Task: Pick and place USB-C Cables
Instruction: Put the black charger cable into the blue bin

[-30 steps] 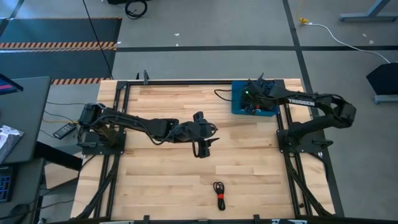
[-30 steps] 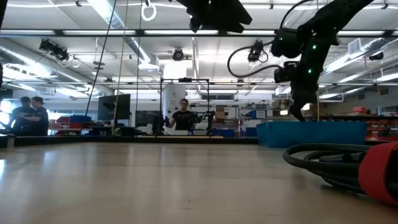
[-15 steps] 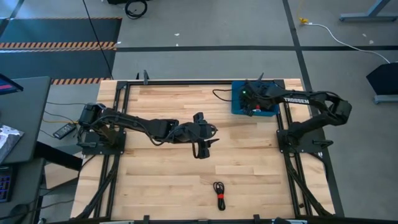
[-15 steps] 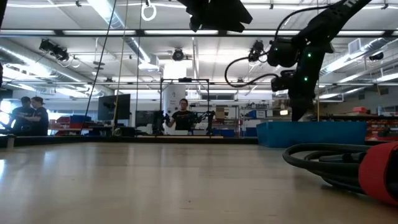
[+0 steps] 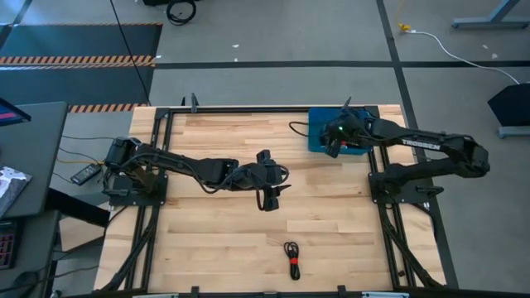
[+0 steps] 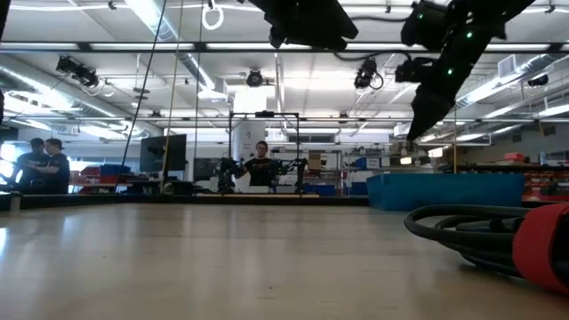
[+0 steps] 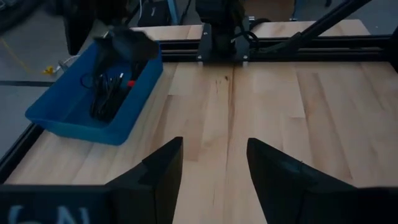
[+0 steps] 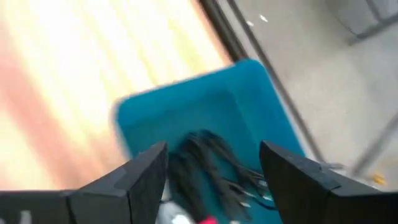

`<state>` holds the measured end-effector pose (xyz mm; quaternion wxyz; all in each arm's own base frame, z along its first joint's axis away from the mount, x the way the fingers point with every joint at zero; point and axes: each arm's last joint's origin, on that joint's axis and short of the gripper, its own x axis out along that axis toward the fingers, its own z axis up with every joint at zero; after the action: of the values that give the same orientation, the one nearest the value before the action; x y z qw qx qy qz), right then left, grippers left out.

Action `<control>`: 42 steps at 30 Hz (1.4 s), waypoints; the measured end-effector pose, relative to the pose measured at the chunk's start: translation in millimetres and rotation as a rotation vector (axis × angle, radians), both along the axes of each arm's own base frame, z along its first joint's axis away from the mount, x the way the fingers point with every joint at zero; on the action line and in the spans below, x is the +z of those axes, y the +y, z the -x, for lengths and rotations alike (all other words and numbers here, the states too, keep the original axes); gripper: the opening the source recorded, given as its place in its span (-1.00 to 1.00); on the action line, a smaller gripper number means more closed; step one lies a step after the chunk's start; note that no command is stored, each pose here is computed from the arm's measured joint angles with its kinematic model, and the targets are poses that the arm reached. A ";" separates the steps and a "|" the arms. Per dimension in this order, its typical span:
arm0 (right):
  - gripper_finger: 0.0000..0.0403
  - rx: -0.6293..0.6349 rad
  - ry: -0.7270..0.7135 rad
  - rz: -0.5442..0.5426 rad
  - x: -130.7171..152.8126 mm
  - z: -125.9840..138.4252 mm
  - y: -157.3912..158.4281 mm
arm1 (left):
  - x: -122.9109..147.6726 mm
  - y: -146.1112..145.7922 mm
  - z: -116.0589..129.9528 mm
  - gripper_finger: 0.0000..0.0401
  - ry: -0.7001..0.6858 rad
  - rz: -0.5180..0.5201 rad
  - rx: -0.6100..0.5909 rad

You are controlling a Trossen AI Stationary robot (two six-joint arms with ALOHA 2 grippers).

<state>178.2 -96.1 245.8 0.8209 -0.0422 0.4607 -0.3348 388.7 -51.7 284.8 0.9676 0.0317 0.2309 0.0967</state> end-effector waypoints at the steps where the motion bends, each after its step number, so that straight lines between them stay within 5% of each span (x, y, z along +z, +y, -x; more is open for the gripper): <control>1: 0.29 0.017 -0.030 -0.021 2.8 1.3 4.3 | 0.0 -0.2 0.0 -0.08 0.000 0.006 -0.003; 8: 0.27 0.254 -0.280 -0.261 22.1 5.5 38.9 | -1.2 -7.8 0.3 -0.08 0.016 0.128 -0.154; 15: 0.27 0.621 -0.286 -0.513 24.5 5.5 79.4 | -9.6 -34.4 10.3 -0.08 0.131 0.119 -0.297; 28: 0.27 0.736 -0.256 -0.496 24.9 2.8 113.2 | -55.5 -86.6 3.3 -0.08 0.237 0.166 -0.407; 42: 0.26 0.826 -0.299 -0.565 29.3 3.1 139.4 | -98.5 -101.6 -17.3 -0.08 0.208 0.161 -0.429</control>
<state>175.1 43.3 275.1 0.9207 0.0511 0.3559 0.1518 406.1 -153.3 186.3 0.9365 0.0125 0.3242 -0.1333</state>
